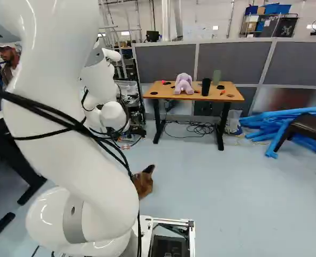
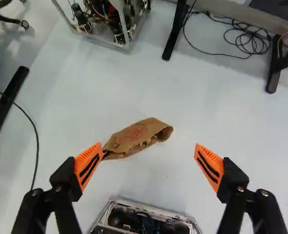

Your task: Pick up the bag on the ground and place it on the table

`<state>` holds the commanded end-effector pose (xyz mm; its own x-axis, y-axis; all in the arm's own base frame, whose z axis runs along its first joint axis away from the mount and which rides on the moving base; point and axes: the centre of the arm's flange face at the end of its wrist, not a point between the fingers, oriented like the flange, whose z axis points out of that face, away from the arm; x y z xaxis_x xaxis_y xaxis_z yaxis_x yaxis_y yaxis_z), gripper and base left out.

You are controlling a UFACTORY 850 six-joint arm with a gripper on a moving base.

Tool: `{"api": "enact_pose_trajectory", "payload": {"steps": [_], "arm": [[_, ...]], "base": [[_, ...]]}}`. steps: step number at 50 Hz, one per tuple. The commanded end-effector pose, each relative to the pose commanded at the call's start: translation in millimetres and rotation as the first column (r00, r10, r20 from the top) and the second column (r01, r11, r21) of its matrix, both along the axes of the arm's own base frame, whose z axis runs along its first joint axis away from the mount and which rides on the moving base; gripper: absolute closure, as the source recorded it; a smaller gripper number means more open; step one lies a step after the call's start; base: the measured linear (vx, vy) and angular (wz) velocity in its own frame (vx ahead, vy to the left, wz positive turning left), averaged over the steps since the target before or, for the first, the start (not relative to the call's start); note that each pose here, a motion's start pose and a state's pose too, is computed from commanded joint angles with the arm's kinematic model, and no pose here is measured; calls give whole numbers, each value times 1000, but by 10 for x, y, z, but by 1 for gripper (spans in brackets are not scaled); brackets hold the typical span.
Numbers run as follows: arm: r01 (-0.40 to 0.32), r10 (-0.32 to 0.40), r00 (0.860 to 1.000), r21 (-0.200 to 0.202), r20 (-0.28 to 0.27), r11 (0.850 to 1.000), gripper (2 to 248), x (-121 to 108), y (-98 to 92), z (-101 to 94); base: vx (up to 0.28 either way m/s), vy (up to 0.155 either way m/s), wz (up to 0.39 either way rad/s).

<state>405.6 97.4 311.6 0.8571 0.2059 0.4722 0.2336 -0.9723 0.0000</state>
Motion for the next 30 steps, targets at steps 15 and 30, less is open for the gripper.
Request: {"api": "enact_pose_trajectory", "payload": {"steps": [15,30], "arm": [[-37,29,985,-41,-172,998,3,189,196,-256],[-71,41,943,-79,-329,994,3,377,365,-502]], "base": [[0,0,0],[0,0,0]]}}
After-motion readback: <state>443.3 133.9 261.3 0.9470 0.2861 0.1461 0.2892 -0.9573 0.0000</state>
